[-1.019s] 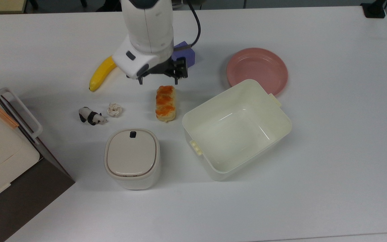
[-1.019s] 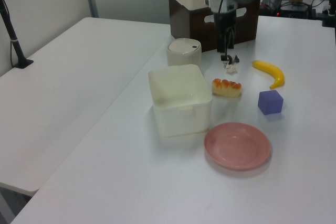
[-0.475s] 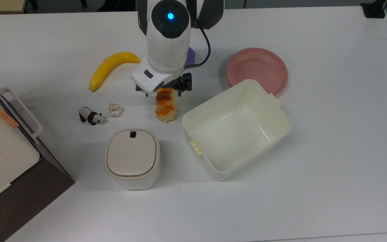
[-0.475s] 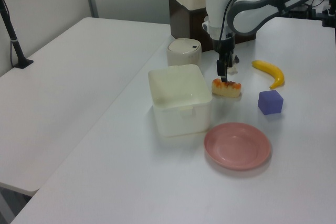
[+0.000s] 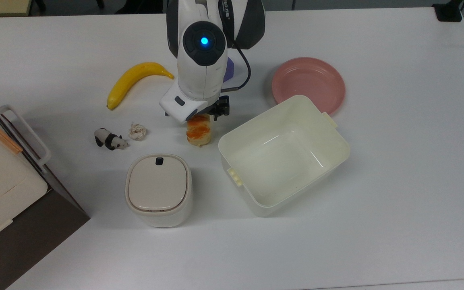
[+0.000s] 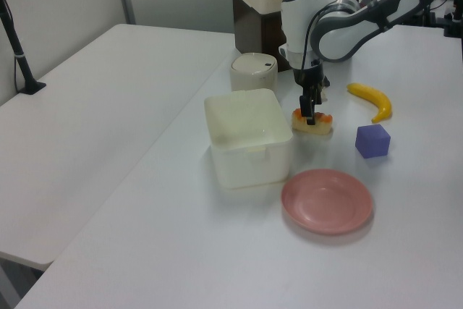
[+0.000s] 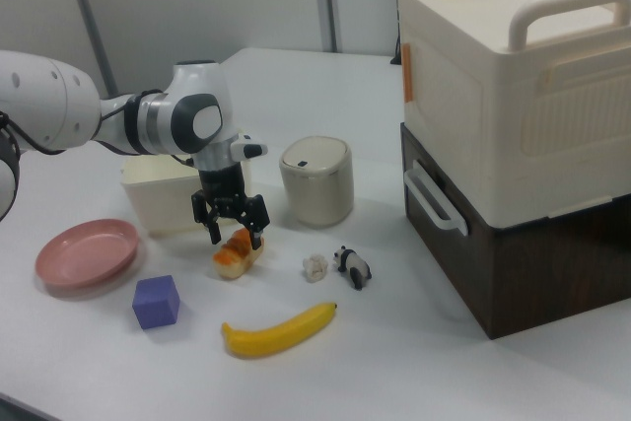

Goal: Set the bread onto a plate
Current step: 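Close the gripper on the bread roll, then lift the bread roll and carry it over the pink plate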

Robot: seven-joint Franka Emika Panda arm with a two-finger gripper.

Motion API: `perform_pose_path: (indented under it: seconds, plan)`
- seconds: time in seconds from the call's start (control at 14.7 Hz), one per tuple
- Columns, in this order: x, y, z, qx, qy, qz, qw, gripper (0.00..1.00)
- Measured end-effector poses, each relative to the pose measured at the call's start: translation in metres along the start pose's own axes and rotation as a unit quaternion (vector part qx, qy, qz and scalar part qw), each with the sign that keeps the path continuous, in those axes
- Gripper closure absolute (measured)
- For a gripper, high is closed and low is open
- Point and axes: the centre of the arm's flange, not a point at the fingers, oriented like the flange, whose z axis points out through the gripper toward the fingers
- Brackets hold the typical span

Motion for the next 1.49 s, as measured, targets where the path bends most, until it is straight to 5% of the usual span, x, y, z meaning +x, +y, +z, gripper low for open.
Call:
perform_pose_path:
  seconds: [0.41, 0.54, 0.68, 0.81, 0.95, 1.09, 1.49]
  plan:
    - [0.001, 0.006, 0.008, 0.001, -0.003, 0.005, 1.0, 0.01]
    - [0.001, 0.007, 0.008, 0.001, -0.004, 0.005, 1.0, 0.22]
    - [0.001, 0.007, 0.008, 0.001, -0.004, 0.005, 1.0, 0.29]
    - [0.001, 0.007, 0.008, 0.001, -0.004, 0.005, 1.0, 0.56]
    - [0.001, 0.007, 0.008, 0.001, -0.004, 0.005, 1.0, 0.58]
    - [0.001, 0.007, 0.008, 0.001, -0.004, 0.005, 1.0, 0.77]
    - [0.0, 0.01, -0.021, 0.0, 0.02, 0.008, 0.9998, 0.78]
